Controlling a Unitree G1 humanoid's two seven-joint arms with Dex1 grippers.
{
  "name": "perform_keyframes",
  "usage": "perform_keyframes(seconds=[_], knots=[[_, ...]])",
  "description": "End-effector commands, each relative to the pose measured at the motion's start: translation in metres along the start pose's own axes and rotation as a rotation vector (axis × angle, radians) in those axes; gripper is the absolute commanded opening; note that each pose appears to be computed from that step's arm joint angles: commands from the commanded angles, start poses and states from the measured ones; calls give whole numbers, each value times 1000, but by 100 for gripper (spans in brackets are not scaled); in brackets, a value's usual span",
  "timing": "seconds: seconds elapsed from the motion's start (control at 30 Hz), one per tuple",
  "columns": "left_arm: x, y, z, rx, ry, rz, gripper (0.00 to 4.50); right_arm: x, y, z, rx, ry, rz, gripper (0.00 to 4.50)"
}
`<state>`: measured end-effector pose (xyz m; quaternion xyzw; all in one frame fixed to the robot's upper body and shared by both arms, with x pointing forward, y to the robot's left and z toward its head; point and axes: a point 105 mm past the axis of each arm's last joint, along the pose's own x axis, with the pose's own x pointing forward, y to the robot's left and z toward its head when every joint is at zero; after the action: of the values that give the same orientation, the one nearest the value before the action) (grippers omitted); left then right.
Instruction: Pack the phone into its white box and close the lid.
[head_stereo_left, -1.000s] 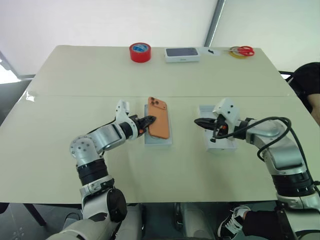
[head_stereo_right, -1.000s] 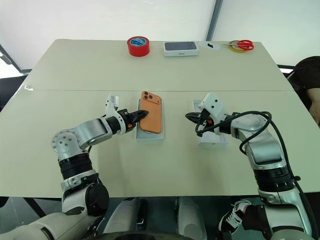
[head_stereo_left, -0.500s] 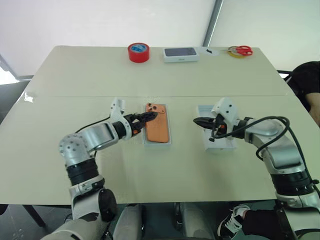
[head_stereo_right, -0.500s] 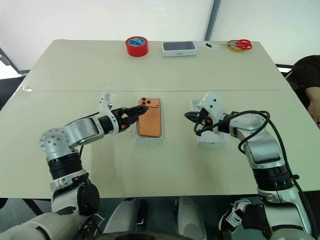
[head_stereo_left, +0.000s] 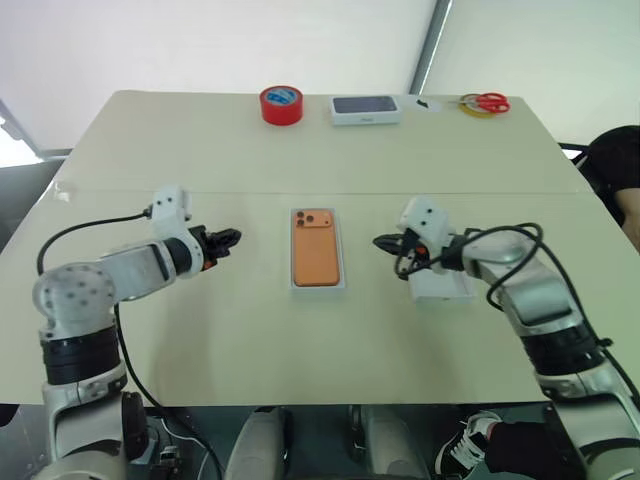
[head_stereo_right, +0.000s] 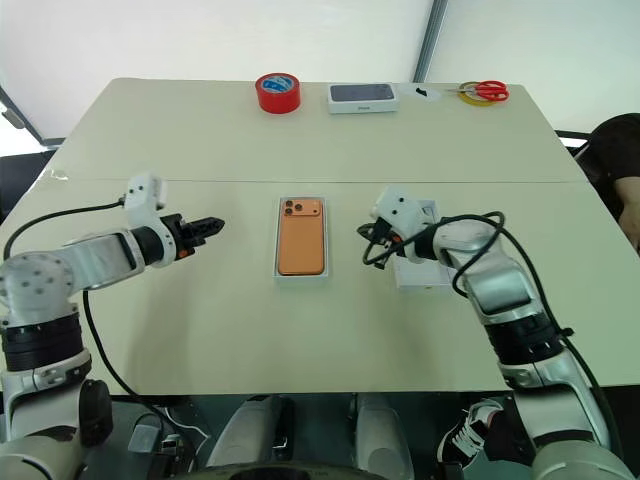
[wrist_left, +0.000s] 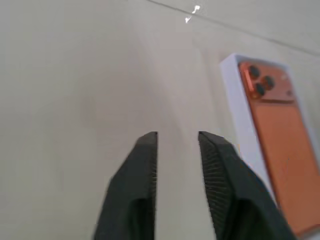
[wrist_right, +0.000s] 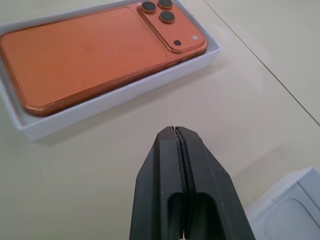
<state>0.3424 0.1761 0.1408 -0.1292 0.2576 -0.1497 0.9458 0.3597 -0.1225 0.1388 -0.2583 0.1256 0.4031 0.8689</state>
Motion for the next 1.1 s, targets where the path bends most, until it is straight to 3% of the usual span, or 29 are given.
perform_keyframes(seconds=[0.03,0.27,0.5,0.7,1.1], knots=[[13,-11,1,162,-31,20,1,13,-8,13,-22,10,-66,0],[42,-40,-21,302,-5,-43,1,52,-1,18,-68,81,-118,0],[47,-60,-31,330,4,-106,1,59,13,25,-77,57,-69,0],[46,-85,-36,349,2,-201,1,48,20,23,-82,60,-39,0],[49,-143,-62,405,94,-438,1,-4,30,-4,-83,158,4,0]])
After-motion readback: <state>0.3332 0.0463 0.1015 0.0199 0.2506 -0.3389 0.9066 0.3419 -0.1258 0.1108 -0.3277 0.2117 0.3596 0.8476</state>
